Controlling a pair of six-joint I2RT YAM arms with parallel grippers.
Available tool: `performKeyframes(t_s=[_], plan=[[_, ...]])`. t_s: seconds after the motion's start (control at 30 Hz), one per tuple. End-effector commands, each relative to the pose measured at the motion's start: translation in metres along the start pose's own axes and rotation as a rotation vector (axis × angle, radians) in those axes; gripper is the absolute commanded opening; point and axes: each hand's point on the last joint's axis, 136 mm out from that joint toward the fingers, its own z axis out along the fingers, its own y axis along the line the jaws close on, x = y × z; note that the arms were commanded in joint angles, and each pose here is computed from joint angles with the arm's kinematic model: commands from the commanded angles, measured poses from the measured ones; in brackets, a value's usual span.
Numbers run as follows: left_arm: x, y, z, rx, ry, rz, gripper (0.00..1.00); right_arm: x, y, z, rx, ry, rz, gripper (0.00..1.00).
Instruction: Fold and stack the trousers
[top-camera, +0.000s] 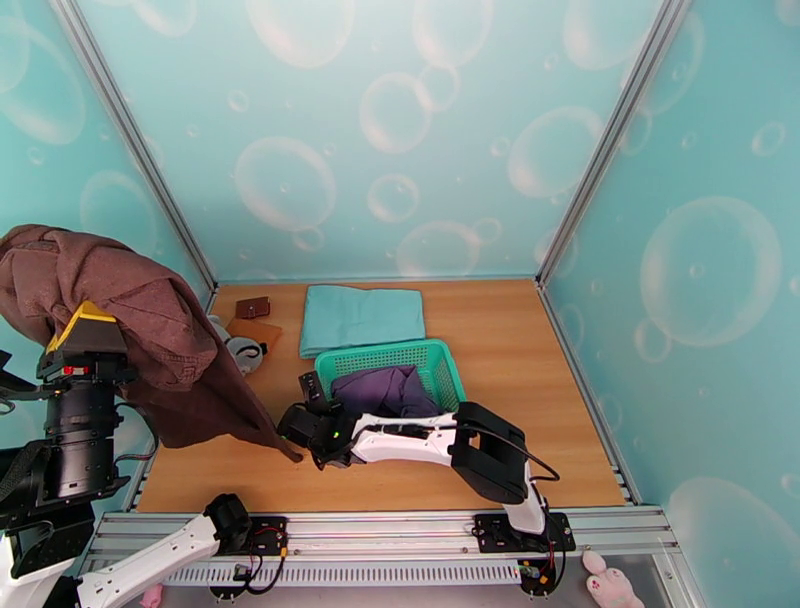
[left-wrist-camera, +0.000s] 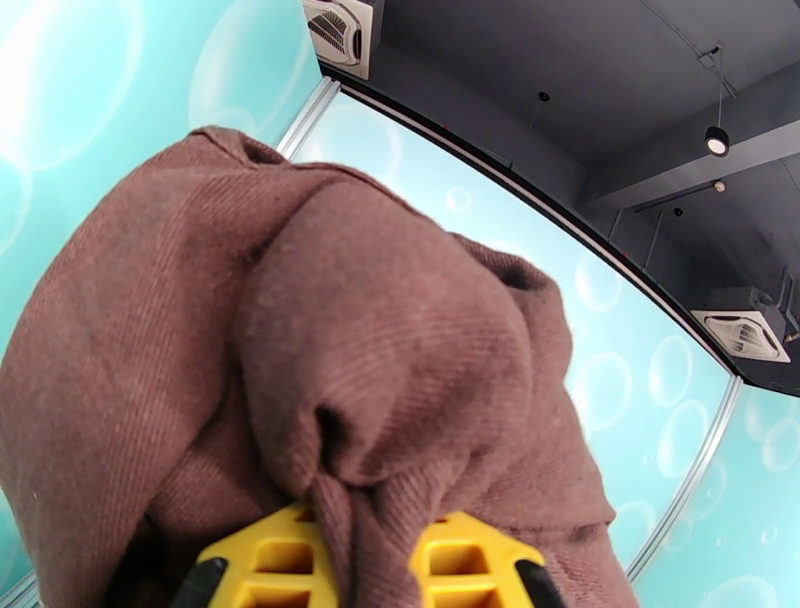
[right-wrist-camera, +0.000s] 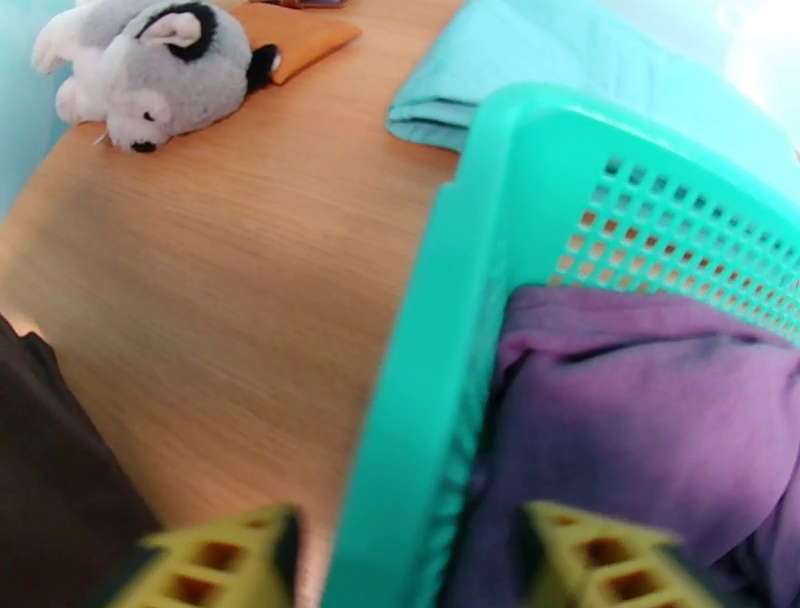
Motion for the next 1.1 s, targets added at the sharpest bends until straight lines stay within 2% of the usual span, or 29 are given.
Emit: performKeyframes(t_s=[0.0, 0.13, 0.3, 0.43, 0.6, 0.8, 1.07], plan=[[-0.017, -0.001, -0.004, 0.038, -0.045, -0.058, 0.00, 0.025, -0.031, 0.001, 0.085, 0.043, -0.005, 0.31], [-0.011, 0.000, -0.005, 0.038, -0.039, -0.057, 0.00, 0.032, -0.062, -0.017, 0.111, 0.051, 0.041, 0.26], [0.000, -0.010, -0.002, 0.070, -0.024, -0.049, 0.00, 0.039, -0.122, -0.036, 0.148, 0.051, 0.093, 0.17], [0.014, -0.029, 0.004, 0.126, 0.007, -0.034, 0.00, 0.034, -0.174, -0.043, 0.142, 0.039, 0.138, 0.16], [0.041, -0.056, 0.013, 0.184, 0.042, 0.025, 0.00, -0.004, -0.213, -0.046, 0.030, -0.050, 0.130, 0.16], [0.091, -0.084, 0.024, 0.232, 0.121, 0.155, 0.00, -0.044, -0.267, -0.041, 0.126, -0.036, 0.066, 0.14], [0.095, -0.080, 0.018, 0.261, 0.115, 0.148, 0.00, -0.063, -0.319, -0.015, 0.203, -0.059, 0.062, 0.12]])
